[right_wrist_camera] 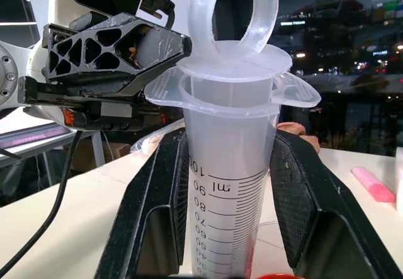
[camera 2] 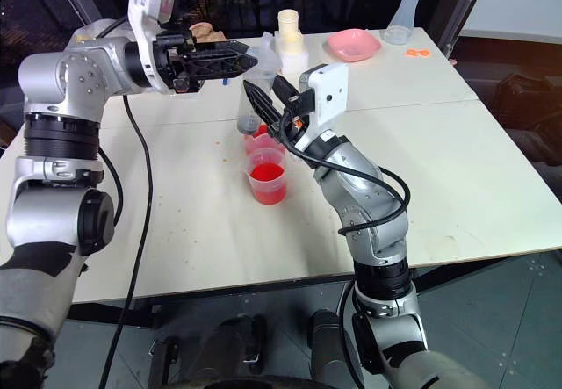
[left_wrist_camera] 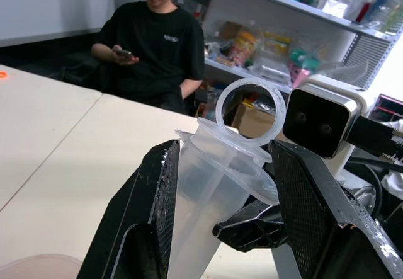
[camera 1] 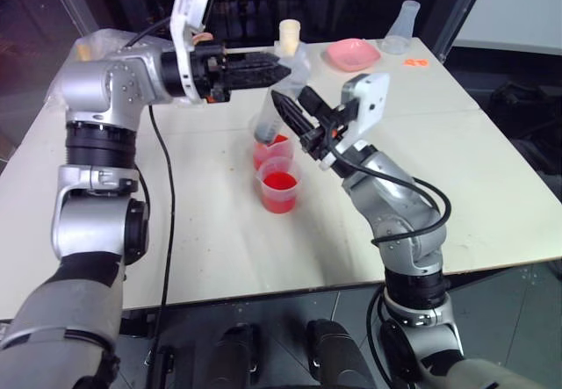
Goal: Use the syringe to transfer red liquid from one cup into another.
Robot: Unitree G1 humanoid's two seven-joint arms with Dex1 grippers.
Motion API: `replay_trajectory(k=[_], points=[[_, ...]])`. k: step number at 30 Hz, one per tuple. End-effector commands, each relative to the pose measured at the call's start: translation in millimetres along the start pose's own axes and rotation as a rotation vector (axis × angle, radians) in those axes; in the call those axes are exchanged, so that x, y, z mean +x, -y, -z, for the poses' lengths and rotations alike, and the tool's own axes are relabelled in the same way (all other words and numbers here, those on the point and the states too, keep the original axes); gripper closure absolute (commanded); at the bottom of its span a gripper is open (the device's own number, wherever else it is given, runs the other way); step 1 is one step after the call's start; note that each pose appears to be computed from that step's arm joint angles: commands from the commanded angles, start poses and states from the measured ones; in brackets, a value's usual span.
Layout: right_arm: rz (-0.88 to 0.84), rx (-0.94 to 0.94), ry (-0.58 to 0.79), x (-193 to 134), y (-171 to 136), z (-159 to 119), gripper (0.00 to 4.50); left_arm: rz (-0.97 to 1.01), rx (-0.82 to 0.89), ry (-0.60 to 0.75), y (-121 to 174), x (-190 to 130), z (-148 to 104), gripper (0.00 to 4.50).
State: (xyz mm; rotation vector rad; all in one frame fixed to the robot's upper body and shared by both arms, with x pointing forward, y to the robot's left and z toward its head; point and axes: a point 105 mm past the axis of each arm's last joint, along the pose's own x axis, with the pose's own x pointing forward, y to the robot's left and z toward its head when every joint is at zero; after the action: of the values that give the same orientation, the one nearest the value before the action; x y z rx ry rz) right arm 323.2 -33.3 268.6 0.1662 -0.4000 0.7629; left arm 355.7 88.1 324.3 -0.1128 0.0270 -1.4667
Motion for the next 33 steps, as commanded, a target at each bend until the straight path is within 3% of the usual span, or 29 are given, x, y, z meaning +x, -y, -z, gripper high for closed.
replay_trajectory(k=[1,16,21,27,33], points=[[-0.087,-0.039,0.131,1.4,-21.2,-37.0,3.21,-0.062,0.032,0.002,-4.4,-12.9,-6.9,2.10],[-0.094,-0.123,0.050,-16.8,1.9,-58.9,3.21,-0.262,0.080,0.050,-7.1,-70.7,-21.1,2.10],[-0.027,-0.086,-0.055,-12.0,37.8,-84.0,3.21,-0.249,0.075,0.053,-0.8,-65.7,-9.4,2.10],[0.191,-0.060,-0.404,8.8,100.0,-94.9,3.21,-0.234,0.051,0.072,5.9,-57.9,10.4,2.10],[0.358,-0.168,-0.794,16.4,129.8,-66.5,3.21,-0.184,0.054,0.053,27.4,-59.4,25.5,2.10]])
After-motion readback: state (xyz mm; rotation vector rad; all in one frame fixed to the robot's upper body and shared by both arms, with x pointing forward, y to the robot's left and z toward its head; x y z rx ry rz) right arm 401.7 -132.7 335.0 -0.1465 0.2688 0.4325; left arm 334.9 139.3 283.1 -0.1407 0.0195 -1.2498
